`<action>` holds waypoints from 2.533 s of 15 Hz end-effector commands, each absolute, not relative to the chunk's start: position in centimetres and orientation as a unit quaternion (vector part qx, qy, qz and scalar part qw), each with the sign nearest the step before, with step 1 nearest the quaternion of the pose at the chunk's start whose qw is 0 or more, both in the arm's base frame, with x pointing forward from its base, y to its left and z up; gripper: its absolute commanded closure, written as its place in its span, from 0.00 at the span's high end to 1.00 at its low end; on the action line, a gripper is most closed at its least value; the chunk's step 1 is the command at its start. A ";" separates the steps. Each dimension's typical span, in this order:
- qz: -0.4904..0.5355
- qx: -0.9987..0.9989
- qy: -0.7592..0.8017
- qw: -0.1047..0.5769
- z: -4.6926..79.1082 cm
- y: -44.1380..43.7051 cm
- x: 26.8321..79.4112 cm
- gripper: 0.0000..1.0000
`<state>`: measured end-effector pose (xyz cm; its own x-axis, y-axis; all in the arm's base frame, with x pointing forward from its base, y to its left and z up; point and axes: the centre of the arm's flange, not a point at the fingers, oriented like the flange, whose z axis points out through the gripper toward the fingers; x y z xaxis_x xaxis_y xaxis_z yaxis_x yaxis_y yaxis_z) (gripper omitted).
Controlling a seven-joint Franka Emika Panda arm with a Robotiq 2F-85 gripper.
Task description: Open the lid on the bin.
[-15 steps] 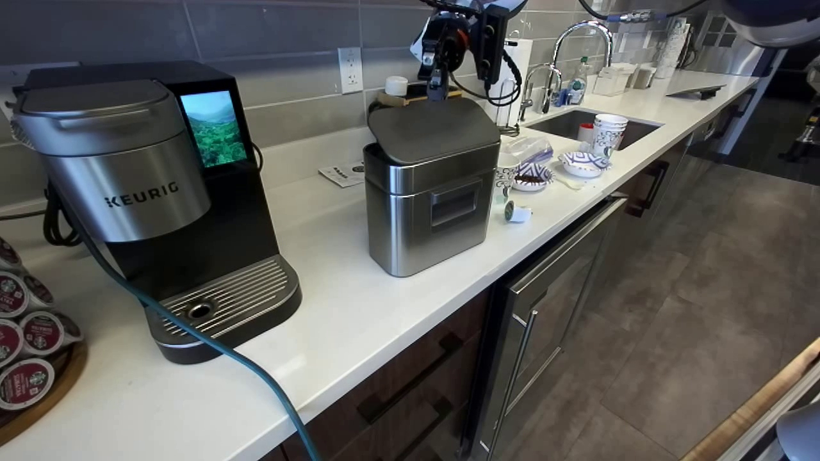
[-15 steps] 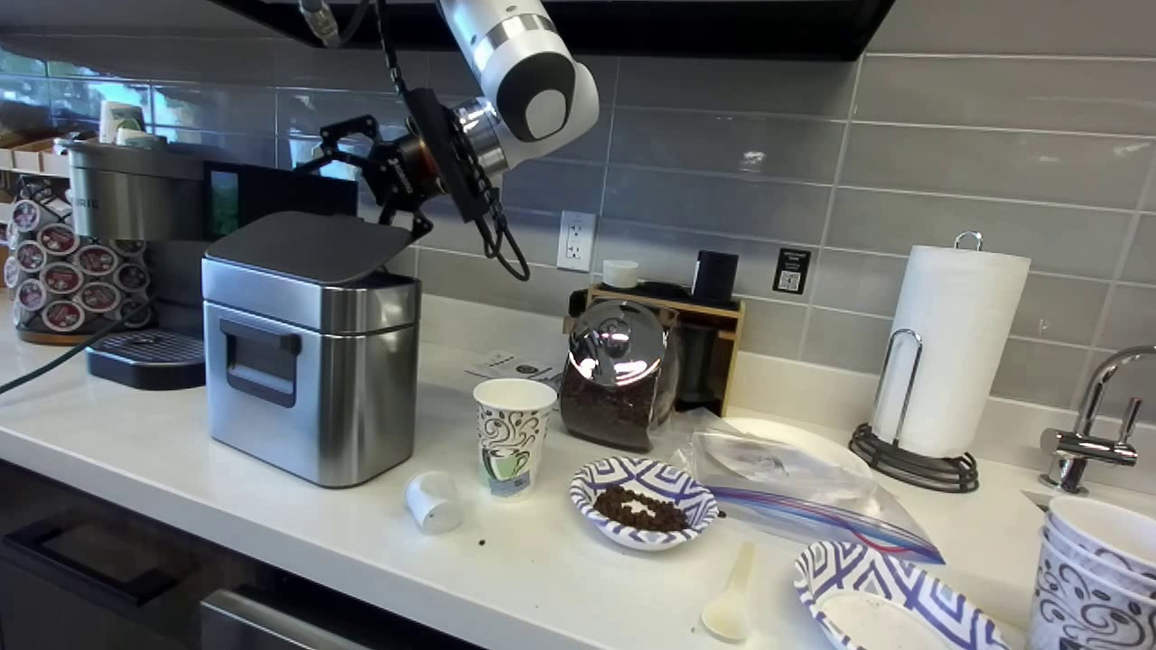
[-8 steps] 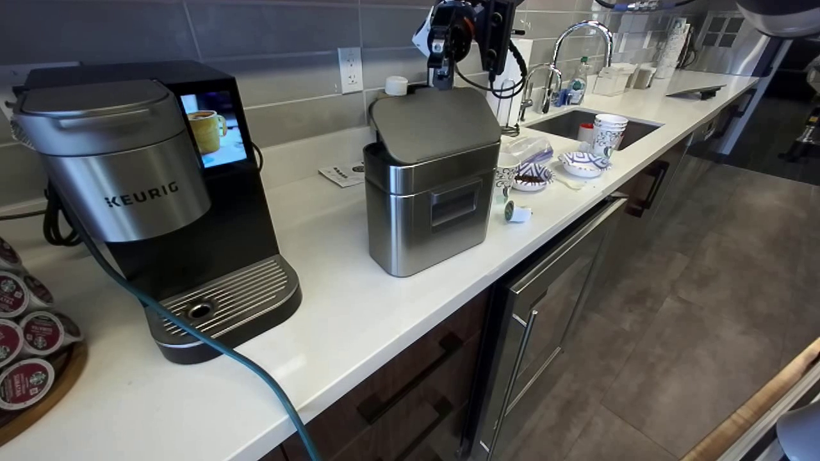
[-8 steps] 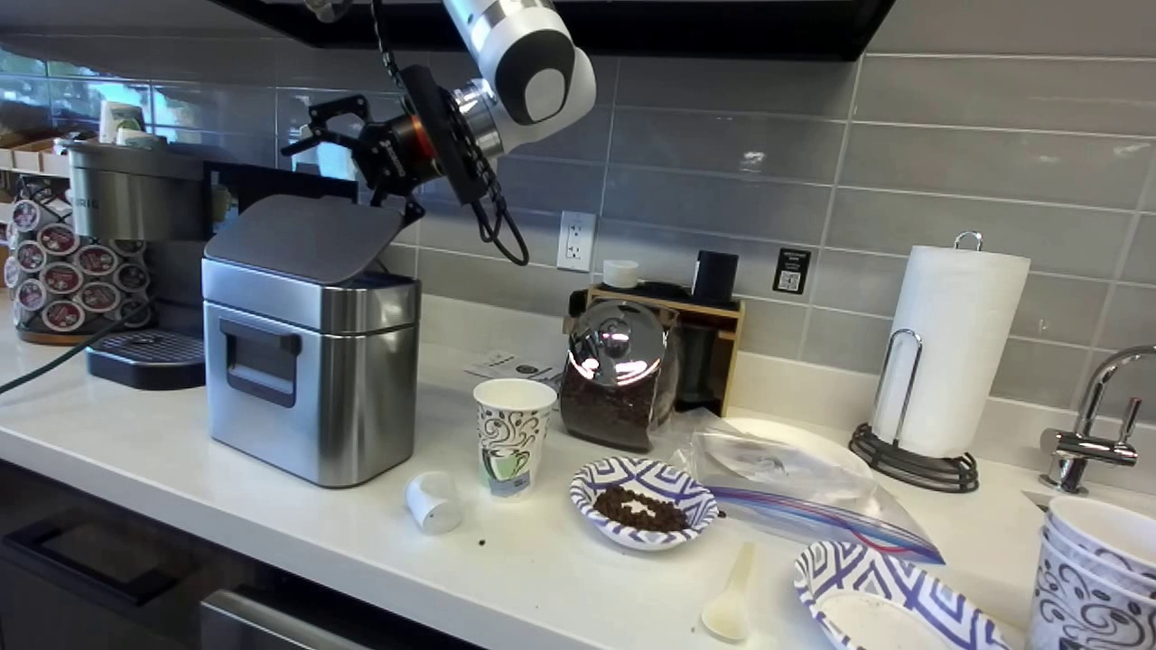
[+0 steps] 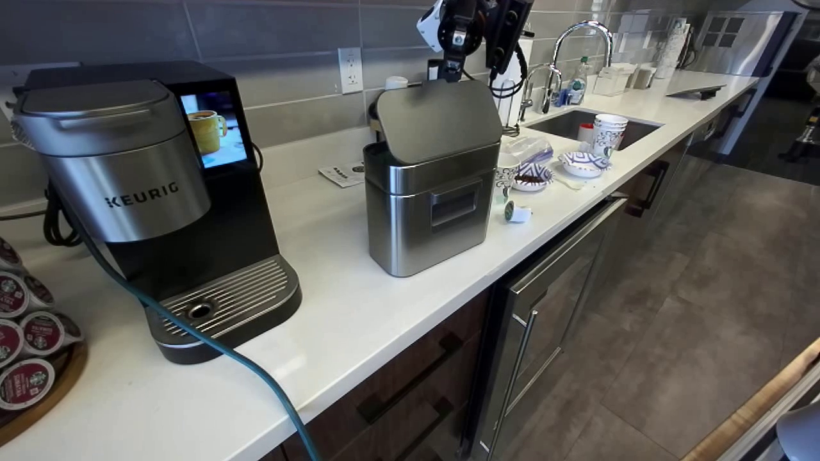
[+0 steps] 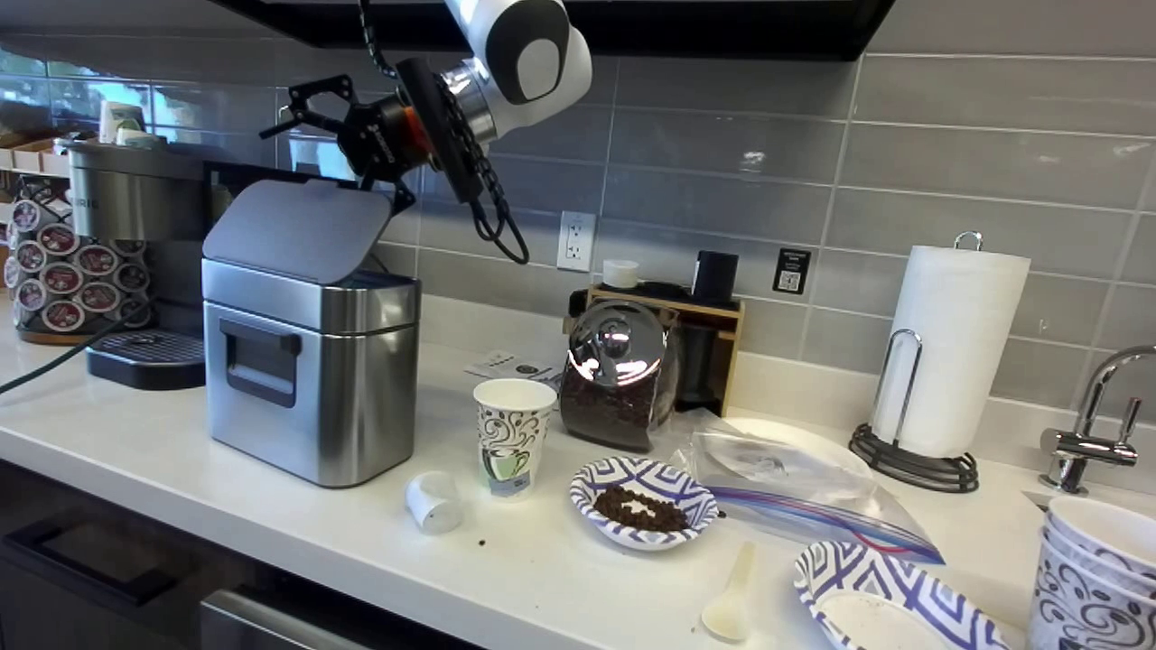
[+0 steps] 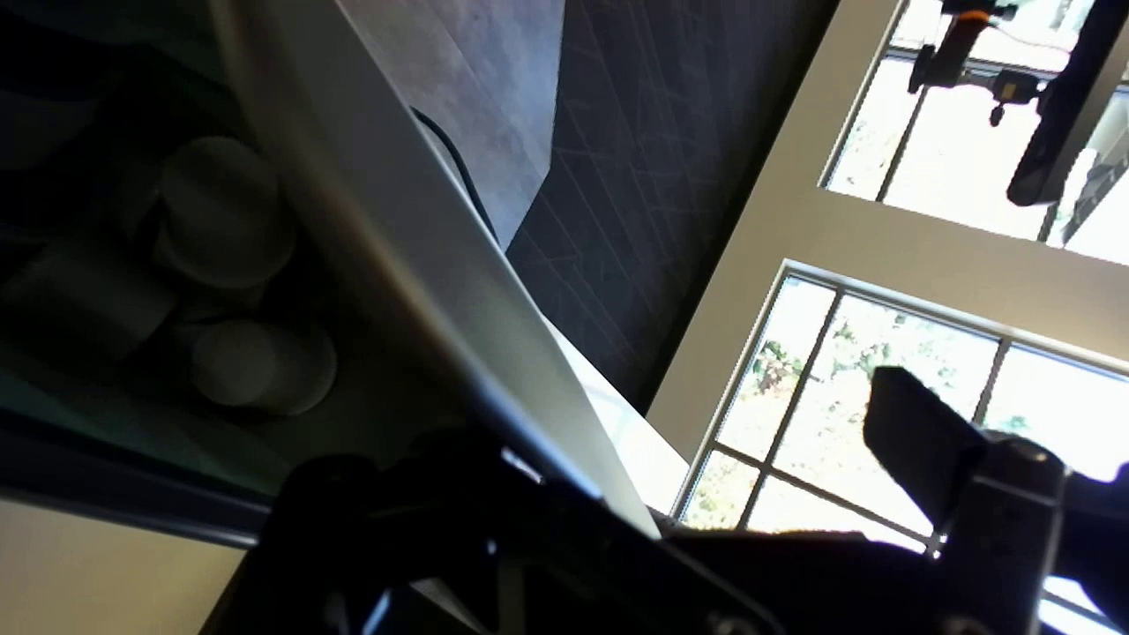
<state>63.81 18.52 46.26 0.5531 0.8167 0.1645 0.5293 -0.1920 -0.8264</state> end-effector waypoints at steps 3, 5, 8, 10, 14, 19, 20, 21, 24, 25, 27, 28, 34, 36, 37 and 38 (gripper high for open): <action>0.131 -0.743 -0.479 0.449 47.0 17.0 58.9 1.00; 0.130 -0.730 -0.491 0.458 47.4 16.7 57.9 1.00; 0.129 -0.725 -0.497 0.459 47.8 16.3 56.9 1.00; 0.133 -0.726 -0.496 0.457 47.9 16.1 56.3 1.00; 0.142 -0.723 -0.495 0.460 47.9 15.9 55.3 1.00; 0.133 -0.732 -0.494 0.449 48.1 15.5 54.7 1.00; 0.123 -0.739 -0.494 0.442 48.2 15.5 54.6 1.00; 0.108 -0.746 -0.498 0.430 48.4 15.7 54.5 1.00; 0.065 -0.768 -0.505 0.388 48.9 16.1 54.0 1.00; 0.043 -0.777 -0.504 0.373 49.0 16.3 53.7 1.00; 0.006 -0.792 -0.499 0.352 49.4 16.5 53.4 1.00; -0.013 -0.800 -0.497 0.336 49.6 16.5 53.2 1.00; -0.110 -0.856 -0.433 0.260 53.0 17.1 51.3 1.00; -0.120 -0.880 -0.395 0.237 54.3 17.4 50.7 1.00; -0.121 -0.891 -0.373 0.230 55.1 17.6 50.4 1.00; -0.122 -0.902 -0.352 0.220 55.7 17.7 50.1 1.00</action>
